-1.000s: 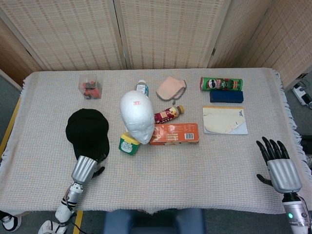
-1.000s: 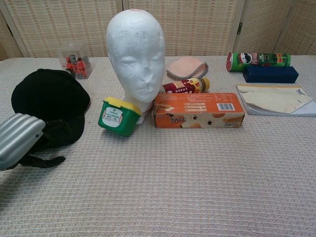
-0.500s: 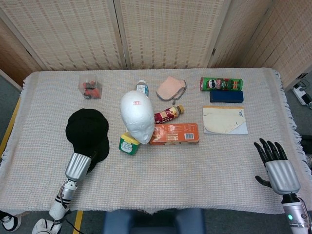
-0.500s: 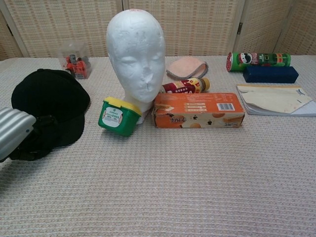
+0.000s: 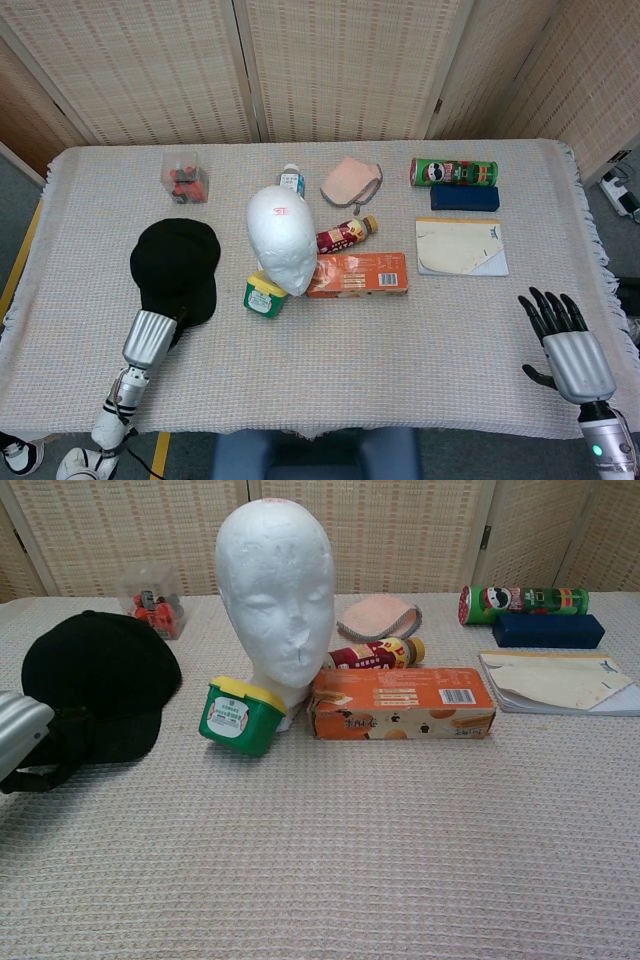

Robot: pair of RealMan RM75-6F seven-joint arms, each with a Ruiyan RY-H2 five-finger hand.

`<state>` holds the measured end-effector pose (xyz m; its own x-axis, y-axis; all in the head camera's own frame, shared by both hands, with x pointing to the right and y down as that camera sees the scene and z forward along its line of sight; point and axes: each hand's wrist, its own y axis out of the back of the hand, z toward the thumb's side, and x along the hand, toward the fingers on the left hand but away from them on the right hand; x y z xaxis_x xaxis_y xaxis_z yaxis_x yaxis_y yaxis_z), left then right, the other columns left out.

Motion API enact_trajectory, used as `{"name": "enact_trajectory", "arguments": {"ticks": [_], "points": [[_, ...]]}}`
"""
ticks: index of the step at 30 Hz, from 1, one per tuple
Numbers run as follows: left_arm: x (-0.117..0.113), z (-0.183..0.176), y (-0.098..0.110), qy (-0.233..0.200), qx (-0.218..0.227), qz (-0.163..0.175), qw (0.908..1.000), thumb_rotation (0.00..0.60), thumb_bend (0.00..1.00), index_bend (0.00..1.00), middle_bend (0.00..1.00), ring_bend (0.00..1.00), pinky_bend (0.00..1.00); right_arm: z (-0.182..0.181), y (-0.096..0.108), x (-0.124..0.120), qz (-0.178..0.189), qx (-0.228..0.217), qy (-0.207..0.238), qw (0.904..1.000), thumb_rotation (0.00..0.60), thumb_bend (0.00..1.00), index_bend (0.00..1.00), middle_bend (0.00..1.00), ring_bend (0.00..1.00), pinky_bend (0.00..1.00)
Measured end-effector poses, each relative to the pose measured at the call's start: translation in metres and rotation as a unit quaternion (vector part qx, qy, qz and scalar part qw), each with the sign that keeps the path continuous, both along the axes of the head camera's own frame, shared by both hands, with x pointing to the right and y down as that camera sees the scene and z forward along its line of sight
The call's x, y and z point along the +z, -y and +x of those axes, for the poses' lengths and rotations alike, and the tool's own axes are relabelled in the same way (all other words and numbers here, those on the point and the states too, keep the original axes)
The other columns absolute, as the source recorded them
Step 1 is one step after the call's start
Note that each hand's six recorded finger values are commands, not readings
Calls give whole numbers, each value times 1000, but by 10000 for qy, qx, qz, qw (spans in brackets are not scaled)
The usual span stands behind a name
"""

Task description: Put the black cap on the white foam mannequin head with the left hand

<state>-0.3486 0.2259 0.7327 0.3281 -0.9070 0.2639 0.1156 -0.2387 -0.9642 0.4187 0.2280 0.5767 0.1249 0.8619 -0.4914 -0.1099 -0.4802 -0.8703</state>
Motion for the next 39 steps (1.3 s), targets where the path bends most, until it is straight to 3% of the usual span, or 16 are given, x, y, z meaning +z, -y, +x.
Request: {"name": "enact_trajectory", "arguments": {"ticks": [5,11,15,23,27,33,39], "points": [[-9,-4,10,-53,-66,231,9997,600,563,616,1000,1000,1000,-1,-1,0,-35,-33,11,10000,600,58,0,0,0,0],[-38,-13,37,-283,-224,921,9951,600,583,626,1000,1000,1000,-2,-1,-2,-58,-45,76,9999,600,57,0,0,0,0],[-69,-21,71,-485,-396,1672,9839,600,591,632,1000,1000,1000,-3,-3,-5,-72,-90,151,9998,600,58,0,0,0,0],[-121,-19,139,-728,-496,2803,9558,600,632,633,1000,1000,1000,-6,-6,-13,-33,-163,285,9995,600,57,0,0,0,0],[-146,-2,165,-909,-354,3266,9401,600,634,639,1000,1000,1000,-7,-7,-11,-92,-187,276,9994,600,58,0,0,0,0],[-176,39,189,-1098,-32,3675,9235,600,634,641,1000,1000,1000,-8,-7,-11,-119,-179,304,9993,600,58,0,0,0,0],[-194,92,188,-1240,379,3779,9167,600,634,646,1000,1000,1000,-5,-3,-12,-125,-98,344,9993,600,59,0,0,0,0]]}}
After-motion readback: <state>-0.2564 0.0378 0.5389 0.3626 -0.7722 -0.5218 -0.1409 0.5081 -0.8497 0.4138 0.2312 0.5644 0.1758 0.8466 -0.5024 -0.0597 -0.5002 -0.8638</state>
